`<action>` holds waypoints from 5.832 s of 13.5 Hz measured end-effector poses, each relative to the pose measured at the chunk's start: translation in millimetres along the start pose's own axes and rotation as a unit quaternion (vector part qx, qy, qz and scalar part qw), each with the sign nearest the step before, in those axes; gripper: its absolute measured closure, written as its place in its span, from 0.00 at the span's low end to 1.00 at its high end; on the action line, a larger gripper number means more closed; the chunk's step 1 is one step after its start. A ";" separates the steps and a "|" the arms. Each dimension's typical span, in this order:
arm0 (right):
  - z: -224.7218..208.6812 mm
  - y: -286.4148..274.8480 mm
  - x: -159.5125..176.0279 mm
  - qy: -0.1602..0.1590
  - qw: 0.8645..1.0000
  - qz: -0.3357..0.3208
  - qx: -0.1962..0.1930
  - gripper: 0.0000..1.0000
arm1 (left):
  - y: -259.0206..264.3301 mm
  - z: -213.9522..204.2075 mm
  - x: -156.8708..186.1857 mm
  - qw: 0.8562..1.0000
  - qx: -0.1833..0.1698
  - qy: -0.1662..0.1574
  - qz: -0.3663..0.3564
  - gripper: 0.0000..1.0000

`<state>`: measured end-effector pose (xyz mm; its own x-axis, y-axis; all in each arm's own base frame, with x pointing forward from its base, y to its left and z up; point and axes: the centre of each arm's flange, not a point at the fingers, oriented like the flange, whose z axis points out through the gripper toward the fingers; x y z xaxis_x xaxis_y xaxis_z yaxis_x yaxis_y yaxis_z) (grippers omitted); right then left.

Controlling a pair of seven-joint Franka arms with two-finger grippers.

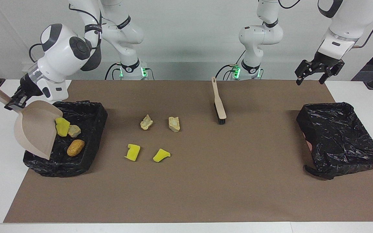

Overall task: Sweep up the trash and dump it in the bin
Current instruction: 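Tip the dustpan with the right gripper to dump scraps into the bin, then bring the empty dustpan back to the table center with the right gripper, then set down the dustpan and withdraw the right gripper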

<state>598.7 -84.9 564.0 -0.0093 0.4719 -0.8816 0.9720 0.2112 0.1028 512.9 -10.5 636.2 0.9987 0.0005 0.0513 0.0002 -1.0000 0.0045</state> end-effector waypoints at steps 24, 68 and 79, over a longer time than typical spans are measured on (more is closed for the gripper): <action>-117.9 30.0 52.8 0.281 0.893 0.337 0.097 0.68 | 2.5 -12.4 2.0 1.000 0.000 0.008 0.001 0.00; -406.7 89.8 457.0 0.314 0.535 0.667 0.413 0.68 | 2.7 -12.3 1.9 1.000 0.000 0.007 0.001 0.00; -440.4 91.7 393.2 0.351 0.510 0.671 0.408 0.39 | 2.7 -12.3 1.9 1.000 0.000 0.007 0.001 0.00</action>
<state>580.8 497.1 429.7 0.9895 -0.0268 0.1421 -0.0152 -0.9965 -0.0825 514.1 -13.2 648.6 0.9979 -0.0019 0.0652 -0.0023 -1.0000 0.0053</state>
